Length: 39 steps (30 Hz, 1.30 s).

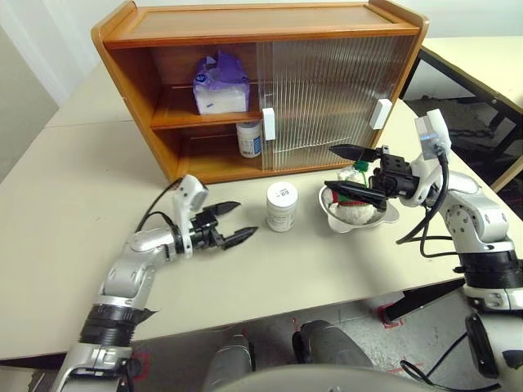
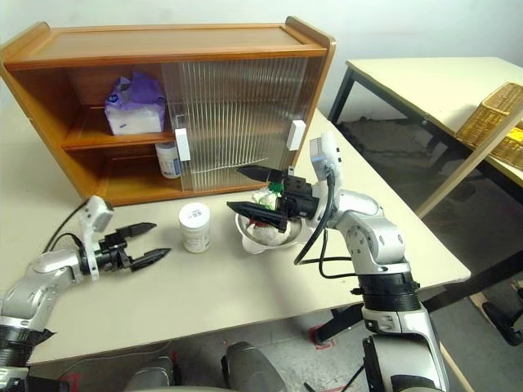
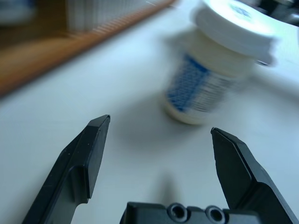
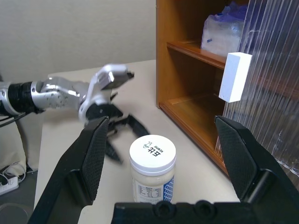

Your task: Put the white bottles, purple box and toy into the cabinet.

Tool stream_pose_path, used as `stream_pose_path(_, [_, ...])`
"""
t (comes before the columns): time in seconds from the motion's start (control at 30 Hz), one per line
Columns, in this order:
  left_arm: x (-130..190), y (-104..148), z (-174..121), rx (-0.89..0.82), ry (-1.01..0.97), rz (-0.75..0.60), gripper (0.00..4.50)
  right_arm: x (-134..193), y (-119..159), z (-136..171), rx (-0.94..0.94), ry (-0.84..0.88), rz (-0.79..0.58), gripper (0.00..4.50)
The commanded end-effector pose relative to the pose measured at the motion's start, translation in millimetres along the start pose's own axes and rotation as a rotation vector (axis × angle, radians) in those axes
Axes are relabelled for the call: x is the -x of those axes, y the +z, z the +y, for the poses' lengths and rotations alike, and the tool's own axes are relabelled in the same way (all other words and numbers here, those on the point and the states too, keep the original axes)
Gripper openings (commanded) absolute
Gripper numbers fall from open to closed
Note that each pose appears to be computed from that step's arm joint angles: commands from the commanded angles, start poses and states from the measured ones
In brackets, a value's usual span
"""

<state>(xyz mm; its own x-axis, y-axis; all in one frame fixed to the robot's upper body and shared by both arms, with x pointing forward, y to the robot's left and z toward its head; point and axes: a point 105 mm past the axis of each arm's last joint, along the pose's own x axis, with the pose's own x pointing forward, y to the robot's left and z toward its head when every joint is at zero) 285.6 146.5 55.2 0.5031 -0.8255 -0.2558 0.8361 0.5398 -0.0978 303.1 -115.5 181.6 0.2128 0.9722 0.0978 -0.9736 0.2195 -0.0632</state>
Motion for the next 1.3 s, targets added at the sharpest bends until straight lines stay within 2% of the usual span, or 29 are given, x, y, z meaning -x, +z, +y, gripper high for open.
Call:
stream_pose_path(0.03, [-15.8, 3.2, -12.7, -0.013, -0.081, 0.003, 4.47, -0.6, 2.7, -0.5, 0.014, 0.001, 0.004, 4.50])
stream_pose_path(0.5, [-52.6, -12.9, -11.1, 0.001, -0.102, 0.096, 4.47, 4.4, 4.8, -5.0, 0.030, -0.013, 0.011, 4.50])
stream_pose_path(0.67, [-67.5, -5.2, -6.6, 0.048, -0.062, 0.019, 4.47, 2.4, 3.7, -1.7, 0.026, -0.005, 0.007, 4.50])
stream_pose_path(0.8, [-70.1, -9.9, -9.8, 0.054, -0.078, 0.034, 4.47, 3.1, 4.0, -1.2, 0.027, -0.007, 0.009, 4.50])
stream_pose_path(0.97, [-68.1, -15.1, -11.0, 0.063, -0.081, 0.048, 3.31, 4.0, 4.5, -1.4, 0.030, -0.009, 0.013, 4.50])
stream_pose_path(1.1, [-61.6, -16.1, -5.8, 0.055, -0.050, 0.051, 3.30, 3.5, 4.1, -1.5, 0.027, -0.010, 0.012, 4.50])
stream_pose_path(1.3, [-38.7, 8.2, 36.3, -0.005, 0.236, -0.088, 3.30, 2.7, 3.2, -1.3, 0.022, -0.006, 0.007, 4.50])
